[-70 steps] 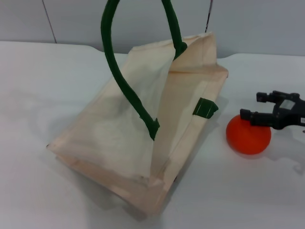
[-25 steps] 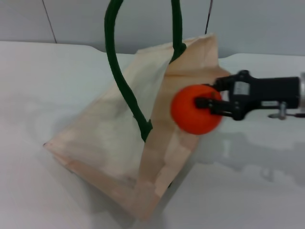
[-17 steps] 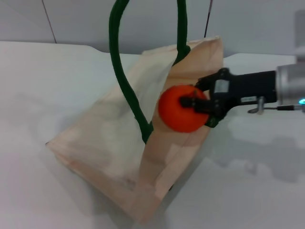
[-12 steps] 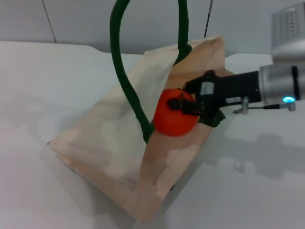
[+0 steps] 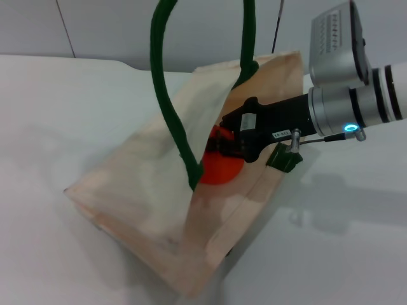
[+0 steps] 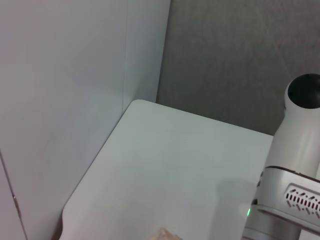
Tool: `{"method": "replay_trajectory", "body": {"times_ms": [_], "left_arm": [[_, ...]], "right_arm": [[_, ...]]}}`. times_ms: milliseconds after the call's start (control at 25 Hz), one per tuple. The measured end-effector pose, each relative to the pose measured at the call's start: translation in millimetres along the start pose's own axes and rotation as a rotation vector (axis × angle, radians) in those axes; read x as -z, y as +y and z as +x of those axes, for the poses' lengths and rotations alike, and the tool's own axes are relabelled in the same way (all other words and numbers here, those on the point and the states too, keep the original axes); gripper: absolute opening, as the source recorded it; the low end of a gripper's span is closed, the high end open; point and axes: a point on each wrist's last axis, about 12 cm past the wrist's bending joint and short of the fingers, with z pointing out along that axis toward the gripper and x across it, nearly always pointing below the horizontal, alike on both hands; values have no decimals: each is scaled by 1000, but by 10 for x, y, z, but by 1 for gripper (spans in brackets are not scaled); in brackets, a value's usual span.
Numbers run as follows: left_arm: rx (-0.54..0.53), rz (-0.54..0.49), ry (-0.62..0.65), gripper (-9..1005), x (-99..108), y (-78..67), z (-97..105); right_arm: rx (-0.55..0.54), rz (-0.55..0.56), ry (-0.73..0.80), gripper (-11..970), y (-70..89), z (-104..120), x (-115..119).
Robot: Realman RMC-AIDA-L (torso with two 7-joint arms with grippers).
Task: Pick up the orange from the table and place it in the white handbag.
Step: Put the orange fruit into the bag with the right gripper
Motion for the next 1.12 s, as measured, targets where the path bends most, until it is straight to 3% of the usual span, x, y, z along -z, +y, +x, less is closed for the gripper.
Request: {"method": "replay_trajectory", "body": {"times_ms": [80,720,840,1120], "left_arm": [[0,0,0,116,0,1,1],[14,-2,3,116,5,21,62],[22,-8,2,116,32,37,94],[25,-9,1,116,40,41,105]], "right_arm": [[0,0,-2,187,-3,-10,-4],[-38,75,-19,559,-61,111,91],[-41,83,-21,794,-67,125,105],[-72,158,-35,888,-115,267,285]]}}
